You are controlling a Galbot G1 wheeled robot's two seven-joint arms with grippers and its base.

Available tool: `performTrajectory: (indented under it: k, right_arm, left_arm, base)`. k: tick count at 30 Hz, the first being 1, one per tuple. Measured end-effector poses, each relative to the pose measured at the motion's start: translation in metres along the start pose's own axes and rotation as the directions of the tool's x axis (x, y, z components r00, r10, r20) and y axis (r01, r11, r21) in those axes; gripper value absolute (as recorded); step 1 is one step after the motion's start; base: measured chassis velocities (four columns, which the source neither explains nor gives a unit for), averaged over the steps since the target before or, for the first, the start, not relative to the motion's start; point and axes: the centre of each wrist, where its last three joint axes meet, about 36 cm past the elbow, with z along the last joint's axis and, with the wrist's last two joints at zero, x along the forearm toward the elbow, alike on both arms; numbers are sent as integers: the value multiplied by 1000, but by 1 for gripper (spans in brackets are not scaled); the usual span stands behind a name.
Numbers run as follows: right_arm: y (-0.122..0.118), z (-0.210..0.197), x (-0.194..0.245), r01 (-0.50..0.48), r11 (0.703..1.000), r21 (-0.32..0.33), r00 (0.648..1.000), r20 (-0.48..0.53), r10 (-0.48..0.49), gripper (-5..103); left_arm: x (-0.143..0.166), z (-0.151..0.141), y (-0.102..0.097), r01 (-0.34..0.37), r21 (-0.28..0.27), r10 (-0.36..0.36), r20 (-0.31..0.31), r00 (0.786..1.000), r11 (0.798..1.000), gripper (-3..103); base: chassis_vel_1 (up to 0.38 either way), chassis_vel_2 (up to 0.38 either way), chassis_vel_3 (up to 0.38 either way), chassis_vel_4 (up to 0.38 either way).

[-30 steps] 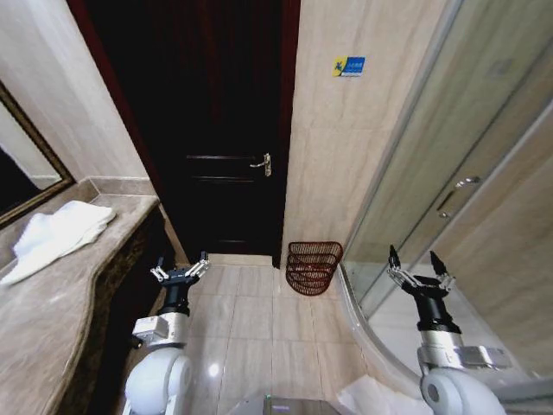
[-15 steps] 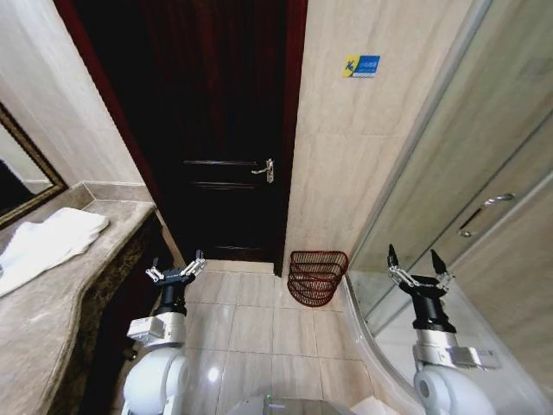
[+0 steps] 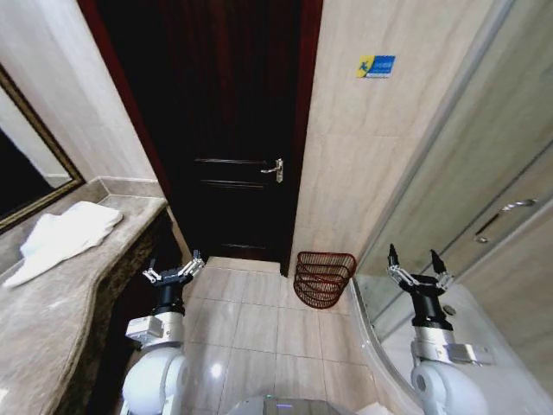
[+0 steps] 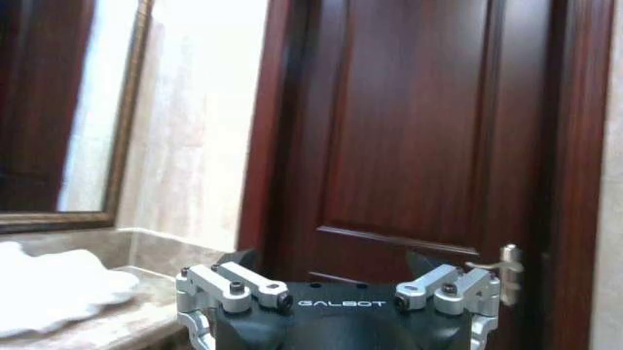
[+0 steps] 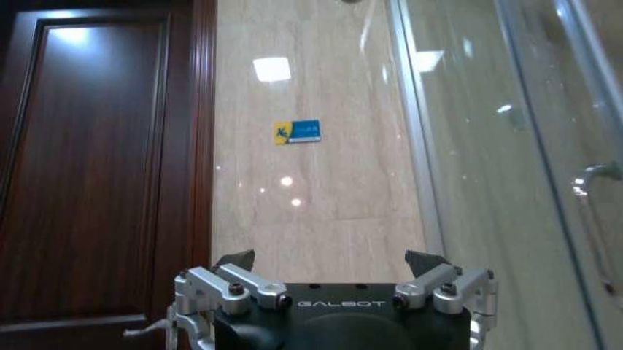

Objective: Discard the used towel into the hamper.

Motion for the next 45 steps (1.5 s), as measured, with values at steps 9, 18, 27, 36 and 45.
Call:
performTrajectory:
  k: [9,18,27,36,45]
  right_arm:
    - [7,3,-9,1,1000,5,1000,0,-1,100]
    - [12,5,-13,15,1000,-3,1000,-7,-15,100]
    - [15,4,-17,26,1000,-14,1000,-10,-26,100]
    - [21,0,-17,10,1000,-26,1000,-13,-11,100]
    - [31,-9,-24,15,999,-46,1000,8,-15,100]
  left_arm:
    - [1,-5,4,15,-17,-15,14,1000,1000,100]
    - [2,-7,7,24,-31,-24,17,1000,999,100]
    - [2,-10,10,32,-33,-32,19,999,999,100]
    - [4,-13,11,40,-34,-39,23,999,999,100]
    - [5,-12,8,32,-31,-31,18,999,999,100]
  base:
    - [98,87,92,101]
    - [86,108,104,99]
    - [60,51,48,59]
    - [85,83,80,70]
    - [106,109,110,112]
